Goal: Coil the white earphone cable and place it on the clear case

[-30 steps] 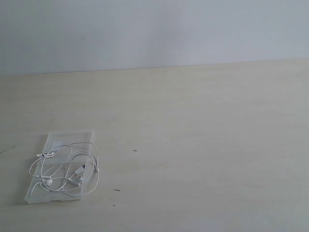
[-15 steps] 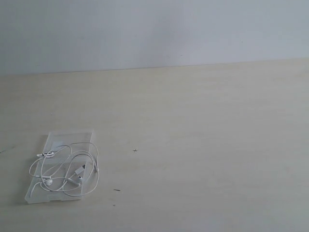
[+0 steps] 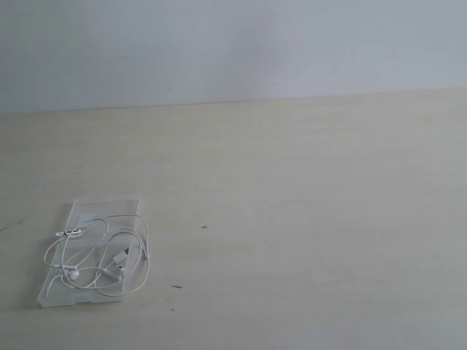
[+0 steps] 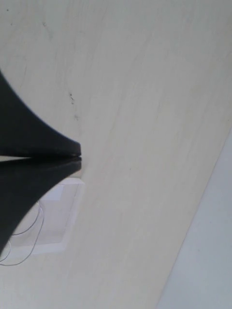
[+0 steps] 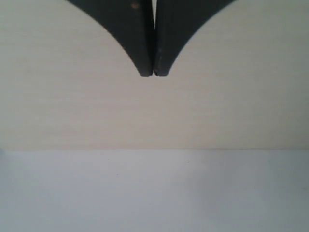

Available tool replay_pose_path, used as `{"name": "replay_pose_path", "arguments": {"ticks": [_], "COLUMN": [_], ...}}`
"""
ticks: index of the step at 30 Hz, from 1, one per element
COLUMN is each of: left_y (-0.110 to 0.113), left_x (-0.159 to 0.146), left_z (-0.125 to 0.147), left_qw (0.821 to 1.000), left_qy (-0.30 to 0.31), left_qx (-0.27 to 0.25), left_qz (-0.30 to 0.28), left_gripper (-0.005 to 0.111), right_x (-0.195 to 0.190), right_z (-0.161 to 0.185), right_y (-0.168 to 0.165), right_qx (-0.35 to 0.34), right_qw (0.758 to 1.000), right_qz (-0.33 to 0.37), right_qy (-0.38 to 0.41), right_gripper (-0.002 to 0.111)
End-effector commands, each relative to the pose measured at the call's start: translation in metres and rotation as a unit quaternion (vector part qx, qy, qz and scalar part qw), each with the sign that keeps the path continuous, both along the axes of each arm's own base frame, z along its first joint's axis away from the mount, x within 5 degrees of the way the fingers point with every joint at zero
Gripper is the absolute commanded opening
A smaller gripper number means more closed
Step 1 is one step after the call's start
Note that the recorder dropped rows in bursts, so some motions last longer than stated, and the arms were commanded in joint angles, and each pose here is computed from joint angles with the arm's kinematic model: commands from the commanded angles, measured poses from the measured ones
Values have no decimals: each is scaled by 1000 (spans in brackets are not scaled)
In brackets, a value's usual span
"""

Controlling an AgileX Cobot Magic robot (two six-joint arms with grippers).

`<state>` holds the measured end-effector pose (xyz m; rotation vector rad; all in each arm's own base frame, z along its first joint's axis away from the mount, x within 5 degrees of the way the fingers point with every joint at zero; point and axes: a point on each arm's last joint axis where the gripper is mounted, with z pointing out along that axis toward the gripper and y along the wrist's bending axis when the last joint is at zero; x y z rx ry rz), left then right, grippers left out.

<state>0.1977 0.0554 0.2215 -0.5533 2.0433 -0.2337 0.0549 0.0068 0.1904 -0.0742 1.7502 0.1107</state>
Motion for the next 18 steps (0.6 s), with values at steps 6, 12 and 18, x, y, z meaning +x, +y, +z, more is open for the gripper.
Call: {"name": "replay_pose_path", "arguments": {"ticks": [6,12,18], "left_y": [-2,-13,-34], "left_x": [-9,-54,-107], "left_z": [14,69,109], "left_qw": [999,980,933], "left_qy": [-31,-169,-300], "left_qx": [19,94,192], "left_qz": [11,48,46], "left_gripper": [0,0,0], "right_x": [0,0,0], "right_z": [-1,-1,-1], "right_y": [0,0,0], "right_qx": [1,1,1], "right_qw": [1000,1000,1000], "right_qz": [-3,-3,-3], "right_qy": [-3,-3,-3], "right_gripper": [0,0,0]}}
